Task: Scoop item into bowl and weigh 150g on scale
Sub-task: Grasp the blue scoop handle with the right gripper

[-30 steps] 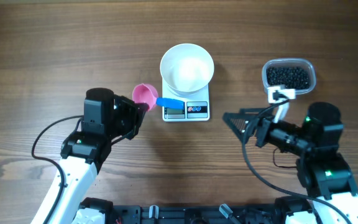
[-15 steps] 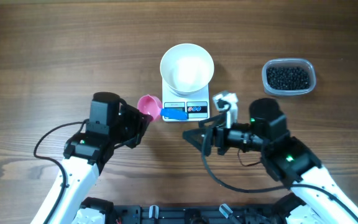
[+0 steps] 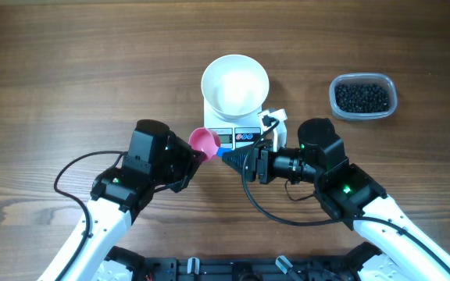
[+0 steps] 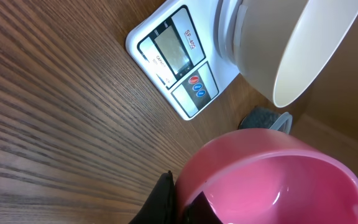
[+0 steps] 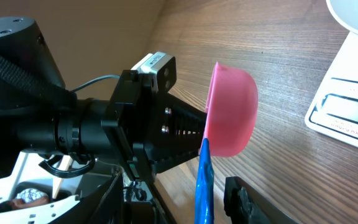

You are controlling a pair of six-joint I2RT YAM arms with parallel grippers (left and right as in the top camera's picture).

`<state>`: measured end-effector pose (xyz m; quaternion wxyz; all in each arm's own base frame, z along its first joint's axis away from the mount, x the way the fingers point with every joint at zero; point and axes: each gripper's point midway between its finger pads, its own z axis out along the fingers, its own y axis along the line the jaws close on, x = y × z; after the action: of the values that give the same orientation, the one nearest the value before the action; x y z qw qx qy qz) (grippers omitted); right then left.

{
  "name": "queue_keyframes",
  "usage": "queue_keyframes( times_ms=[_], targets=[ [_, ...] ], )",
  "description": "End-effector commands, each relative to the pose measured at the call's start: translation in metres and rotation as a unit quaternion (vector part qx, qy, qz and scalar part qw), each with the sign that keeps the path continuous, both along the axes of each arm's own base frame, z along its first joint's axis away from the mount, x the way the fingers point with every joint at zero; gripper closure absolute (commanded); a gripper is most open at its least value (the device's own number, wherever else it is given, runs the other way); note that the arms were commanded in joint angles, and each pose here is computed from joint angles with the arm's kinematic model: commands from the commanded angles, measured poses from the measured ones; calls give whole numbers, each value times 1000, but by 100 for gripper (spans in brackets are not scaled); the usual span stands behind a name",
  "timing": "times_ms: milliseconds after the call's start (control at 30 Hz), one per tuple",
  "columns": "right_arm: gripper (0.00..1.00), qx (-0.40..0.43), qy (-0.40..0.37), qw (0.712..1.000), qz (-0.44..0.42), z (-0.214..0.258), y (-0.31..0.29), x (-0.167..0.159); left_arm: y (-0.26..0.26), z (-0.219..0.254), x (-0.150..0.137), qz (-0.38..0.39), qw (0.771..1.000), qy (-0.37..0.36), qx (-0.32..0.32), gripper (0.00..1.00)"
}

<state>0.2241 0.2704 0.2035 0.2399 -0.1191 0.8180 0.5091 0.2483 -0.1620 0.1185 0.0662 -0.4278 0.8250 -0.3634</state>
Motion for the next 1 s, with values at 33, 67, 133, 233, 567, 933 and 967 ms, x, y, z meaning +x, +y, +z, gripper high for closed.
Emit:
queue_keyframes(
  times_ms=[33,67,133,233,567,933,967],
  targets=[
    [51,6,14,1000,-13,4,2,4,0,4,2,-5,1000,-15,6,96],
    [52,6,15,1000,-13,4,2,4,0,4,2,-5,1000,-15,6,96],
    [53,5,18,1000,-13,4,3,3,0,4,2,-5,1000,-15,6,96],
    [53,4,19,1000,-16,3,2,4,0,4,2,-5,1000,-15,6,96],
    [57,-15,10,999,-49,-3,-4,14,-10,5,-2,-13,1000,-19,12,96],
    [63,-19,18,998,-51,-6,-5,13,-15,14,7,7,999,-32,-9,96],
    [63,-19,19,998,-51,-6,-5,13,-15,14,7,7,999,-32,-9,96]
  ],
)
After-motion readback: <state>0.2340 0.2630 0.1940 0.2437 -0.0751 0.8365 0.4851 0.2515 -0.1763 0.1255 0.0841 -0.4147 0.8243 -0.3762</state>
